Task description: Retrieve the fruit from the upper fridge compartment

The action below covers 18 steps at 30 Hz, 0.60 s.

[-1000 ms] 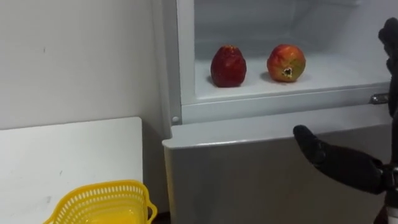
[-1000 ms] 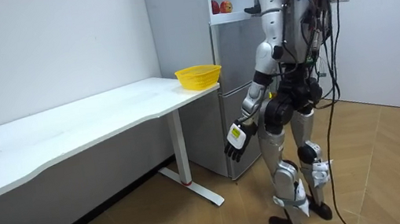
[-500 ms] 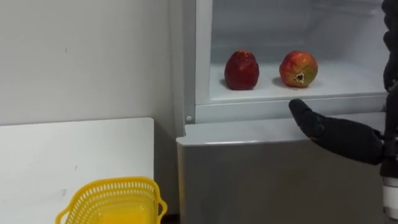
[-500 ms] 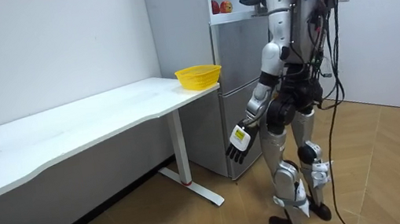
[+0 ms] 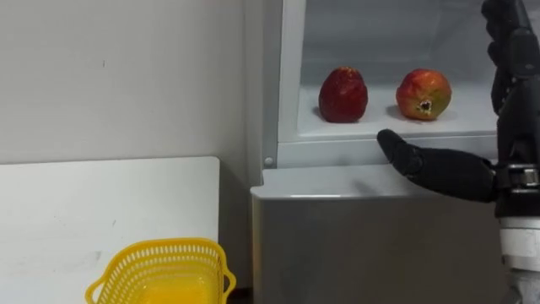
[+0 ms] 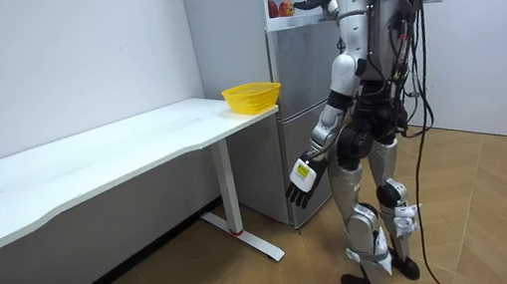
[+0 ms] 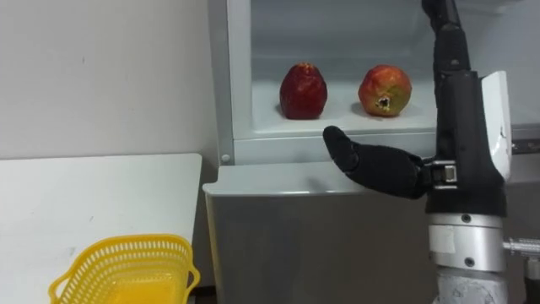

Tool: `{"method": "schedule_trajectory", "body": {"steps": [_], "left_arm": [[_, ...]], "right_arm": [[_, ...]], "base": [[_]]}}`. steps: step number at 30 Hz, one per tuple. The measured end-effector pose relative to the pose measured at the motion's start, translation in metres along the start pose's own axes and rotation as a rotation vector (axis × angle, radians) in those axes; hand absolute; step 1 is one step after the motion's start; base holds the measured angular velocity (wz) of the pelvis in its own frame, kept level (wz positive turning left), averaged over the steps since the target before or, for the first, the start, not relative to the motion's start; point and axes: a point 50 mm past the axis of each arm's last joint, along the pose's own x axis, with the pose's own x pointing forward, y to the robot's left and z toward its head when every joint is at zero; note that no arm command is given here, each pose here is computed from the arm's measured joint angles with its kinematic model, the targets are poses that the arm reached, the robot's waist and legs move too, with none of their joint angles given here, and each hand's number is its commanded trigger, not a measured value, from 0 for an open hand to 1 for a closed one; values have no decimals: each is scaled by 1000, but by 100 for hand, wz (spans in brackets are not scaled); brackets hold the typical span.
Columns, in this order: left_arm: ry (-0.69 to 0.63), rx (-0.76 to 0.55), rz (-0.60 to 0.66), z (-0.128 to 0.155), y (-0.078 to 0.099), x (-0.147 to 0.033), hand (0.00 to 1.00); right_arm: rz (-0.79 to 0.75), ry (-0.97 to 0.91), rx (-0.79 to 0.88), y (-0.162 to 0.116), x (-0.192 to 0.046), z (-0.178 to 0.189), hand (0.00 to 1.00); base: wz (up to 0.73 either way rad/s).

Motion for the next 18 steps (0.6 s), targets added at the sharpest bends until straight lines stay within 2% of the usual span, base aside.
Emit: {"method": "schedule_trajectory", "body": {"steps": [9, 13, 18], "left_arm": [[12, -2, -10, 2, 0, 1, 0], [9, -2, -17, 3, 0, 1, 0], [8, -1, -21, 3, 0, 1, 0]], "right_arm": [[25, 91, 61, 4, 8, -15, 0], [19, 75, 72, 6, 19, -14, 0], [28, 74, 72, 7, 19, -14, 0]], "base": [[1], [0], [7]]}}
